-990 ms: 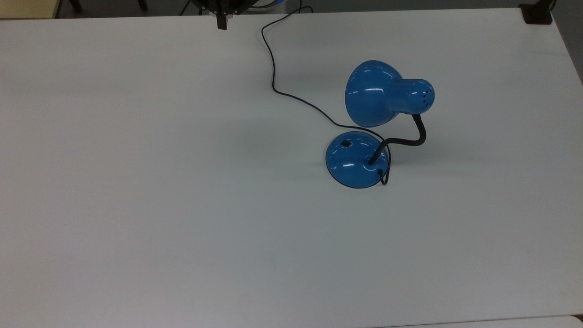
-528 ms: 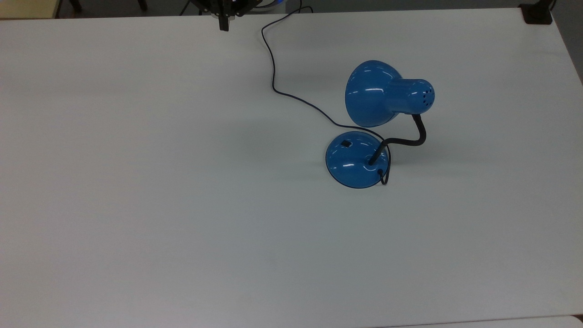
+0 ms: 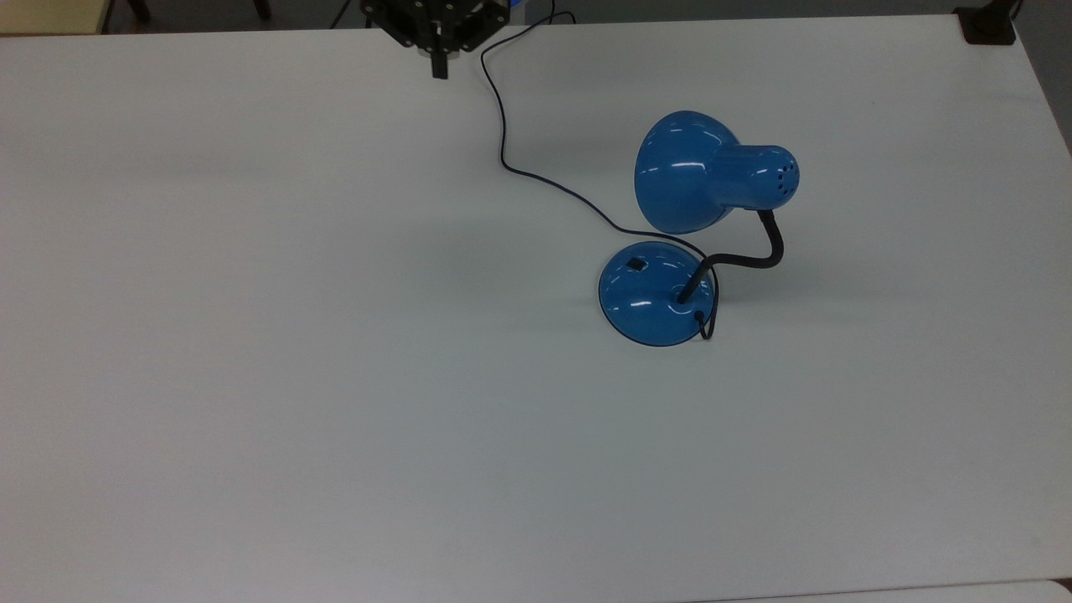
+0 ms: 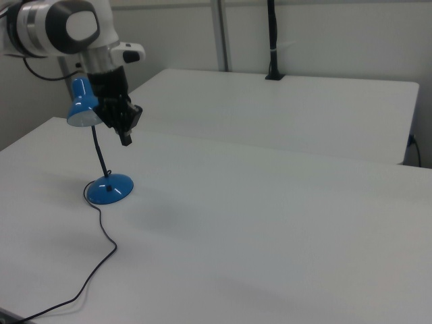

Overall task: Turn on the lamp
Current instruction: 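Move the gripper over the blue lamp base toward its switch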

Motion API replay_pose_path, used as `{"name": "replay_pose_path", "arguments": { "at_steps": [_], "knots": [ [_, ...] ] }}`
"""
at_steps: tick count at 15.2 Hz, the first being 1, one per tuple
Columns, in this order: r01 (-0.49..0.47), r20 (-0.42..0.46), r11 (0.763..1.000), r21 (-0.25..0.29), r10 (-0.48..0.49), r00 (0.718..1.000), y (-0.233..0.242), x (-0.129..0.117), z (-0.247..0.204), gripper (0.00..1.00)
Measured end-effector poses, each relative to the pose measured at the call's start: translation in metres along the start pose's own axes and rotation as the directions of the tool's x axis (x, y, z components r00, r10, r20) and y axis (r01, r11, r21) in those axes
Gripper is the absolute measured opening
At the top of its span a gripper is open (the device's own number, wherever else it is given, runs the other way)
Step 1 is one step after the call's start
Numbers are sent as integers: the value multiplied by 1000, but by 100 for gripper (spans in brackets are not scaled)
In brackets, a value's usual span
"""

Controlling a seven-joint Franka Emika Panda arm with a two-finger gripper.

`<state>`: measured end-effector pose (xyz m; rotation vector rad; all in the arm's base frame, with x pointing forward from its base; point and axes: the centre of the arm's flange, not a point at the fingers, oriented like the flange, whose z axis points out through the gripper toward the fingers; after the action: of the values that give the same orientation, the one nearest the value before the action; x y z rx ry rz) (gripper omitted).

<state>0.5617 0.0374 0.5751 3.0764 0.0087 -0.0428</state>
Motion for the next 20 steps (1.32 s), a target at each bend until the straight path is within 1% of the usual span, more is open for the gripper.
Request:
{"name": "replay_pose_path", "arguments": {
  "at_steps": [2, 7, 10, 14, 16, 17, 20],
  "knots": [
    [15, -6, 1000, 15, -15, 1000, -11, 0, 10, 1],
    [77, -14, 997, 19, -77, 997, -45, -2, 46, 1],
    [139, -21, 990, 18, -139, 990, -70, -6, 75, 1],
    [205, -65, 979, 19, -203, 977, -100, -13, 114, 1],
    [261, -94, 965, 16, -259, 961, -110, -14, 127, 1],
    [299, -114, 954, 13, -296, 948, -113, -13, 131, 1],
    [416, -156, 909, -5, -411, 898, -126, -9, 146, 1]
  ]
}}
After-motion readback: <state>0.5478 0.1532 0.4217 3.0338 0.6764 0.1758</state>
